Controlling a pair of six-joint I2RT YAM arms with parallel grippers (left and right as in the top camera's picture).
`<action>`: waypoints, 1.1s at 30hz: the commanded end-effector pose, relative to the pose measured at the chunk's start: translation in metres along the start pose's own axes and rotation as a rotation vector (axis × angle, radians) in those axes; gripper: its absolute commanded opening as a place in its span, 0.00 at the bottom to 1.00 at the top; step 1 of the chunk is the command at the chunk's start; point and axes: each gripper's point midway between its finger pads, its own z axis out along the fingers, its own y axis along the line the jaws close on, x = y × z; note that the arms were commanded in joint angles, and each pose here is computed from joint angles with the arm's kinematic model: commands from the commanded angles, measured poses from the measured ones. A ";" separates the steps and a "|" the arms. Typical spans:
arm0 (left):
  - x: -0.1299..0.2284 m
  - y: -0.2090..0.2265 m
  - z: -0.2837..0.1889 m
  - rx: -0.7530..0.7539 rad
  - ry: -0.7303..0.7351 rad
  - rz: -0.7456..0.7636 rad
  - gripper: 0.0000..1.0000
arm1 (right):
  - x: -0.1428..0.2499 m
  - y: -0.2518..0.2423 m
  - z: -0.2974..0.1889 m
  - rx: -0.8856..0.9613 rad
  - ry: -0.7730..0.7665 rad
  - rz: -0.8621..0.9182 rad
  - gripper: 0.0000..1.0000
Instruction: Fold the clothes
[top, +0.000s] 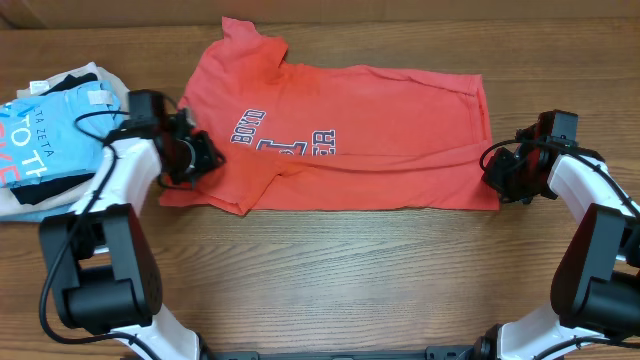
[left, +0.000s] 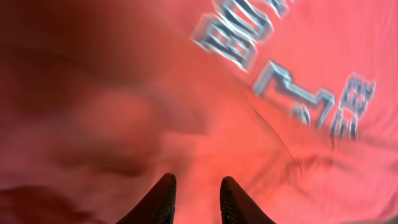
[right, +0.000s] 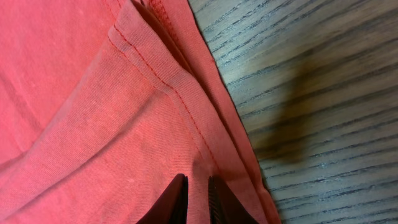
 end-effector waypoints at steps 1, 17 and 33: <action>0.014 -0.017 0.015 -0.027 0.050 0.198 0.29 | 0.001 0.000 0.001 0.008 0.000 -0.013 0.16; 0.036 -0.048 0.040 -0.344 0.028 0.547 0.34 | 0.001 0.000 0.001 0.007 0.000 -0.012 0.16; 0.052 -0.049 0.043 -0.348 0.087 0.619 0.33 | 0.001 0.000 0.001 0.007 0.000 -0.012 0.16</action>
